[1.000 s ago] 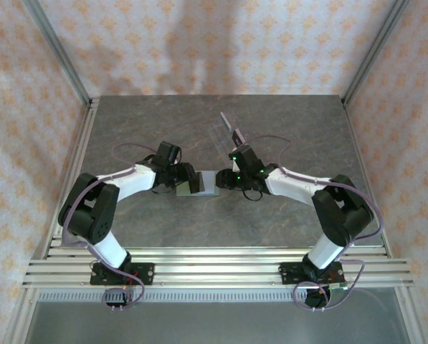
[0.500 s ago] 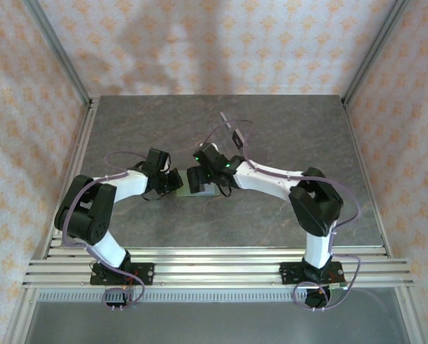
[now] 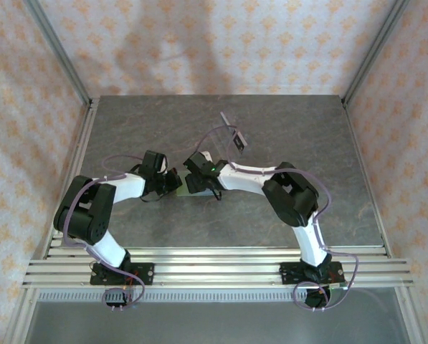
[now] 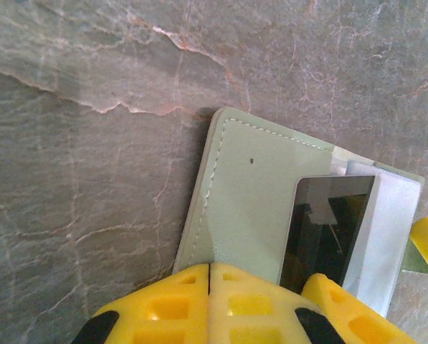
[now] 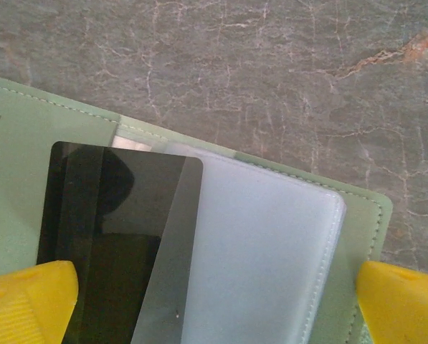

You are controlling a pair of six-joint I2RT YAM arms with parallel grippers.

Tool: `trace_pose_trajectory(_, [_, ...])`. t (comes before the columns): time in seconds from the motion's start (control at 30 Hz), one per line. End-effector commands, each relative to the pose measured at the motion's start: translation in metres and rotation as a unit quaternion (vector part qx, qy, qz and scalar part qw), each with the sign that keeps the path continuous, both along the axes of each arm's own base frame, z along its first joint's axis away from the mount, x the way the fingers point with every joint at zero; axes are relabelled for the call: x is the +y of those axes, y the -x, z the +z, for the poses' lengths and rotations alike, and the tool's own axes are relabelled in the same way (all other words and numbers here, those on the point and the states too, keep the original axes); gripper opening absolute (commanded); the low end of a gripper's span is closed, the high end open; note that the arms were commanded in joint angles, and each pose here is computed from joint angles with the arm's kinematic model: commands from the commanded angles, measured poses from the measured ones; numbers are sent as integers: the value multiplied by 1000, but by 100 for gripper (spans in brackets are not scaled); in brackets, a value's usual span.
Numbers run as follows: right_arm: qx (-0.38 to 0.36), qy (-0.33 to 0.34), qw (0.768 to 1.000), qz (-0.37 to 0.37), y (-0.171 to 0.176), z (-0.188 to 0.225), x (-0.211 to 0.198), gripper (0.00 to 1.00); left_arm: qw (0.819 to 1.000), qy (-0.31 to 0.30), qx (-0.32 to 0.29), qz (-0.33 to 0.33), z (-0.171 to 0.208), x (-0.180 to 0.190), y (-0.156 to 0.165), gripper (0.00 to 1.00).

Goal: Put the credit cards into the card holder

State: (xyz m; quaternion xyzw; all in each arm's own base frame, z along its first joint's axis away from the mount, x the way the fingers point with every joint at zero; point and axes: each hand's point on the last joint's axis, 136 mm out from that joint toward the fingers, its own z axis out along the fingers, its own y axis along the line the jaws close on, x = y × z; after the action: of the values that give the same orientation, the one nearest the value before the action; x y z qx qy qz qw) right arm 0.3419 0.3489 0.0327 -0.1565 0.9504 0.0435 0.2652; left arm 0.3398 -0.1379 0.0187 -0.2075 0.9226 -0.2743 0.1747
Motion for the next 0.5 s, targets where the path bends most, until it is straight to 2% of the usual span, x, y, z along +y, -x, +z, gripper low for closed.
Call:
trace_pose_trajectory(0.0, [-37,31,998,-37,-10,4,-13,99,999,-17,42,14,-22,11,18,2])
trace_pose_trajectory(0.2, [-41,30,997,-63,-6,7,-24,99,999,12,35,37,-22,9,28,0])
trace_pose_trajectory(0.37, [-51,28,995,-81,-6,13,-30,99,999,10,45,29,-28,5,40,0])
trace_pose_trajectory(0.47, [-34,0,997,-64,0,19,-20,99,998,18,47,23,-29,-2,46,0])
